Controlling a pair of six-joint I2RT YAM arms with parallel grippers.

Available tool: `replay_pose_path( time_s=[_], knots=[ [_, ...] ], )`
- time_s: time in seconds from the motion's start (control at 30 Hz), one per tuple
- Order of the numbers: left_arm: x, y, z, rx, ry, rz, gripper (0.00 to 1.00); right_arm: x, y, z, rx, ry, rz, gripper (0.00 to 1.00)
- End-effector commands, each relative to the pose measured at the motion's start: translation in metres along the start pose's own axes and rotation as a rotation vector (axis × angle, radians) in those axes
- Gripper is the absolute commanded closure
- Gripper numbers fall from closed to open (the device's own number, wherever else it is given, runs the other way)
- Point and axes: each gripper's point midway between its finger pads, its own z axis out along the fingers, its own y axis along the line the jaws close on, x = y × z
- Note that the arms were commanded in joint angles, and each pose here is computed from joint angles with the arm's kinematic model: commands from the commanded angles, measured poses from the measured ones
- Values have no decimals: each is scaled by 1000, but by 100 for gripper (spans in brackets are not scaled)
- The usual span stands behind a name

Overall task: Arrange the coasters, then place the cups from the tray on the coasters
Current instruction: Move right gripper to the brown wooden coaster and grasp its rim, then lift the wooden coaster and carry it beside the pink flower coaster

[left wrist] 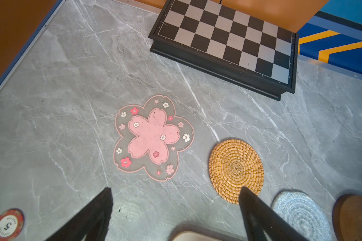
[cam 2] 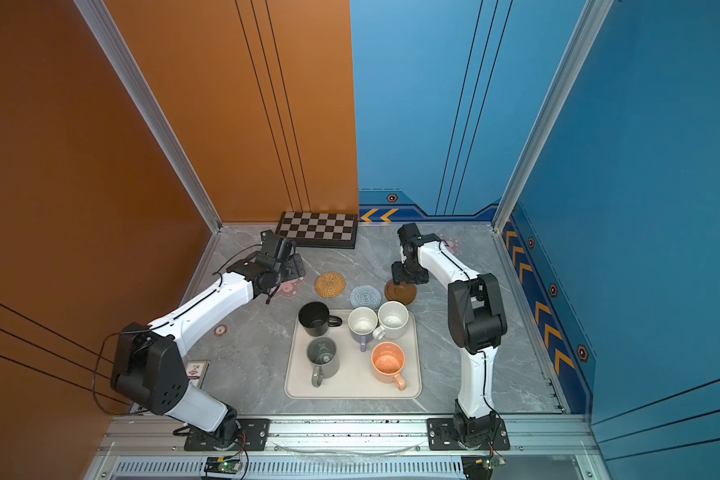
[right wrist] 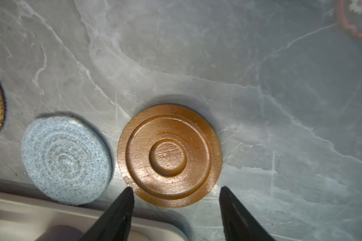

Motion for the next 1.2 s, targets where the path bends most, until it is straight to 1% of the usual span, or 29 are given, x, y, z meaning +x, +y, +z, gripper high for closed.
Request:
replay_pose_path(
  time_s=[0.0, 0.1, 0.17, 0.23, 0.37, 0.47, 0.53, 0.83, 1.0, 1.17],
  knots=[
    [2, 17, -6, -41, -4, 10, 7, -4, 1, 4, 8, -18, 27, 33],
    [2, 22, -7, -45, -3, -1, 12, -2, 5, 13, 10, -1, 40, 35],
    [4, 26, -7, -47, -1, -9, 21, 3, 9, 18, 18, 11, 29, 36],
    [5, 28, -6, -51, 4, -18, 24, 8, 12, 24, 30, 26, 19, 36],
    [6, 30, -1, -50, 19, -27, 24, 16, 17, 31, 30, 43, 14, 37],
    [7, 28, 2, -42, 29, -26, 19, 18, 17, 35, 26, 43, 28, 37],
    [7, 27, 3, -44, 32, -25, 17, 24, 14, 48, 41, 72, 33, 38],
    [8, 32, 9, -56, 36, -29, 17, 26, -2, 67, 95, 98, 89, 38],
    [9, 35, 15, -65, 47, -47, 17, 20, -7, 74, 111, 96, 98, 38],
    [10, 32, 20, -63, 60, -54, 17, 6, -18, 78, 123, 77, 133, 38]
  ],
)
